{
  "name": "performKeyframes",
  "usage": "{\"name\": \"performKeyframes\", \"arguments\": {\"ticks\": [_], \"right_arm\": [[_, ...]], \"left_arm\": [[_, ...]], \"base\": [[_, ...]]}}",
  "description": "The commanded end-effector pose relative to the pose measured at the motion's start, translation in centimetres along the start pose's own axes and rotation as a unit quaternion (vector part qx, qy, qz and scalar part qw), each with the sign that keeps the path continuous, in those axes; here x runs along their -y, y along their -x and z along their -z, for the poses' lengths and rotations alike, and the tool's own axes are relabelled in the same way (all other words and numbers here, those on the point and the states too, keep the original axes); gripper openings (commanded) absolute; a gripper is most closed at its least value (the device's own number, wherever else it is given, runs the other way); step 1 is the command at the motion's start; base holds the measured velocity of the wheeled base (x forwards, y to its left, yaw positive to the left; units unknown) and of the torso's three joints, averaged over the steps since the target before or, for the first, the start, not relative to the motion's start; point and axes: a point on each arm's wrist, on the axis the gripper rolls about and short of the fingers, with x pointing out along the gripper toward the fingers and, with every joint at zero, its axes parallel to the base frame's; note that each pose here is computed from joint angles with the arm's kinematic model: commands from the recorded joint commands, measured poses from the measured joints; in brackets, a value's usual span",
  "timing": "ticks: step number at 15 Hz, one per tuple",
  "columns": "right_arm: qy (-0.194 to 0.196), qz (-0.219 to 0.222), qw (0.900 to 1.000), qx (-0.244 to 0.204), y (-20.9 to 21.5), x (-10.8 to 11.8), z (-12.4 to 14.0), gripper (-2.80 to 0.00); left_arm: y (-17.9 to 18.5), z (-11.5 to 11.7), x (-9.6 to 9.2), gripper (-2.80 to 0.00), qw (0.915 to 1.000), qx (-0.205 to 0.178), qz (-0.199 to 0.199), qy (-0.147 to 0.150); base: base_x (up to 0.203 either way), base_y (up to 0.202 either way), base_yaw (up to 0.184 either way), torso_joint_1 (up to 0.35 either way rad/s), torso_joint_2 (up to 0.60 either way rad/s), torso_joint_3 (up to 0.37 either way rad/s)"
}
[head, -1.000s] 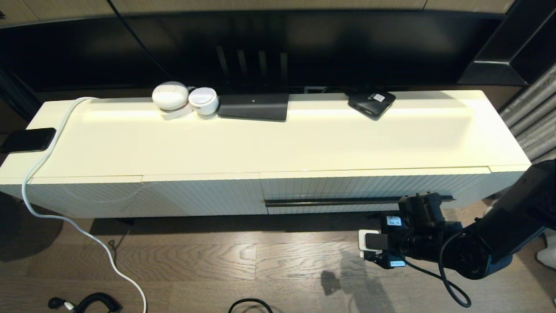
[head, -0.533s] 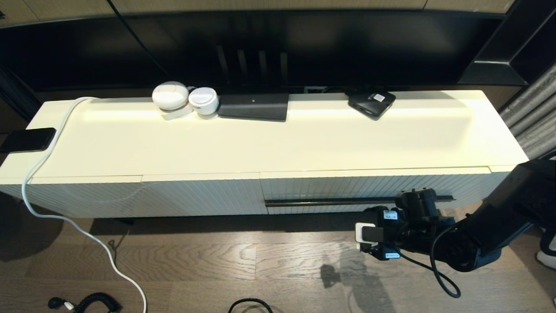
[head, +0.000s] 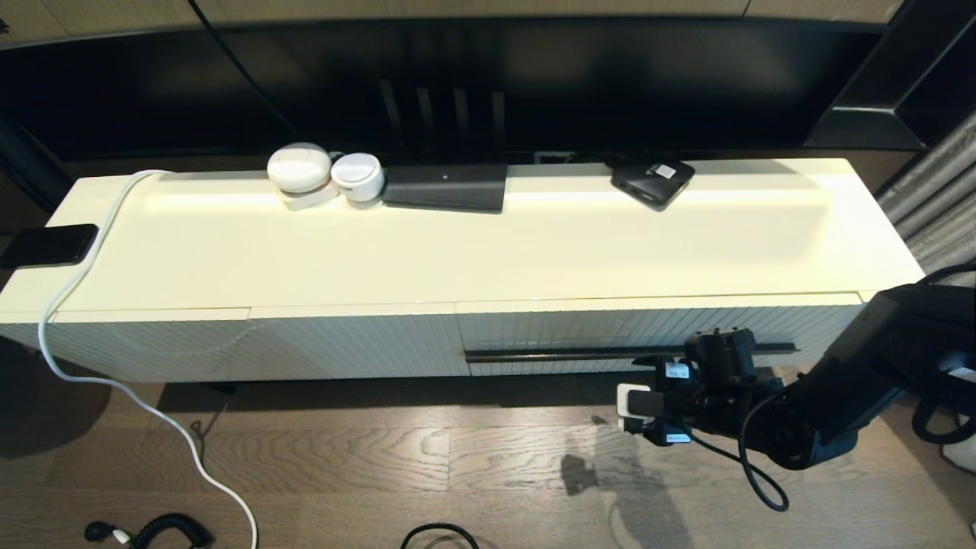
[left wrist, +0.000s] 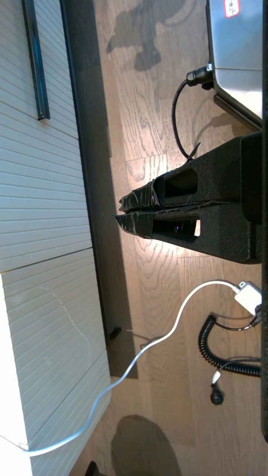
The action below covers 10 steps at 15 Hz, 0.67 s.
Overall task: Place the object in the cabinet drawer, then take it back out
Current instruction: Open the drawer
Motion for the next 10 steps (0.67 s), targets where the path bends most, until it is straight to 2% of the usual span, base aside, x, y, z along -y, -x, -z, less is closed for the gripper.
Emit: {"name": "performKeyframes", "arguments": {"ticks": [1, 10], "right_arm": [[0.003, 0.001, 1.000, 0.000, -0.6, 0.0, 0.2, 0.00], [0.001, 0.028, 1.000, -0.001, -2.2, 1.2, 0.9, 0.00]], "left_arm": [[0.0, 0.0, 0.0, -2.80, 1.0000, 0.001, 0.000, 0.000], [0.0, 0.0, 0.0, -2.80, 1.0000, 0.000, 0.000, 0.000]], "base": [[0.000, 0.000, 0.000, 0.000, 0.00, 0.000], [0.000, 0.000, 0.000, 0.000, 0.00, 0.000]]}}
